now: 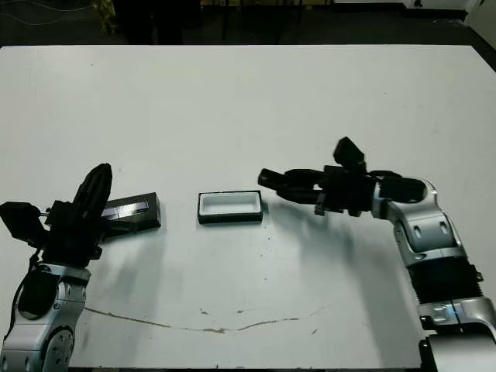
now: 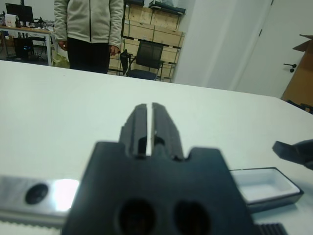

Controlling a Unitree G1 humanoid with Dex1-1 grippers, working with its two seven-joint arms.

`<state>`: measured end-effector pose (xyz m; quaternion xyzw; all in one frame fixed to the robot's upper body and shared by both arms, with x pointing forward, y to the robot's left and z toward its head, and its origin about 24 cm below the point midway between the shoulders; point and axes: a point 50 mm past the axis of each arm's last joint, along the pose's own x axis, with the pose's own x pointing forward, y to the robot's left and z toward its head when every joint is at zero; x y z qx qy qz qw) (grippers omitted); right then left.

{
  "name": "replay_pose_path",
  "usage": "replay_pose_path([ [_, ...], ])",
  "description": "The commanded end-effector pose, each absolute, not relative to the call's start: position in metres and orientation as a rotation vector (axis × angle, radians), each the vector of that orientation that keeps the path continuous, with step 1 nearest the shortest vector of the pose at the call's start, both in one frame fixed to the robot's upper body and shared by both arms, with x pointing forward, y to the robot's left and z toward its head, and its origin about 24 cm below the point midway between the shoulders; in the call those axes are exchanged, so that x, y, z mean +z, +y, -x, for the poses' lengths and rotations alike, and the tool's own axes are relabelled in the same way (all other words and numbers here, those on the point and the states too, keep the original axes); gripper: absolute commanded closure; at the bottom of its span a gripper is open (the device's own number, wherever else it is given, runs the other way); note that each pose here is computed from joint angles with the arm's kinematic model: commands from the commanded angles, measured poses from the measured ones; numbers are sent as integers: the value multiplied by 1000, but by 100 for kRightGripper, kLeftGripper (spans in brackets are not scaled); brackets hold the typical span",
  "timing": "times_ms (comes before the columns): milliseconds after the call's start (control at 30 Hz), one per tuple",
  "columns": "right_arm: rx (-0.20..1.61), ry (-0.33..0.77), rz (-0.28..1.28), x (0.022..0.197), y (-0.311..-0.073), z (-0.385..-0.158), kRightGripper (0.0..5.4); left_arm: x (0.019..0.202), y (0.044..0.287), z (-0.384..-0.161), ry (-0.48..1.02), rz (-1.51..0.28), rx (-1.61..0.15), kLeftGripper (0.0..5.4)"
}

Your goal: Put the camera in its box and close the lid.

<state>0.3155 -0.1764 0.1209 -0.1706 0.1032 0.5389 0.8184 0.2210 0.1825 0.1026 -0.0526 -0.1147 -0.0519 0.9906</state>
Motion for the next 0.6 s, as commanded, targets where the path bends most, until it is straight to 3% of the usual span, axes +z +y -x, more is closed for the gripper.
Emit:
replay_pose_path([
  [33,1144,209,439,133,-171,-319,454,95,185,-219,-194,100,-93,540],
  [133,1152,160,508,142,-165,-320,454,94,186,-219,-192,97,-95,540],
  [267,1198,135,484,145,-156,-320,454,94,186,-220,-195,105,-103,540],
  [600,1290,226,436,134,-131,-317,454,93,186,-219,-196,96,-100,540],
])
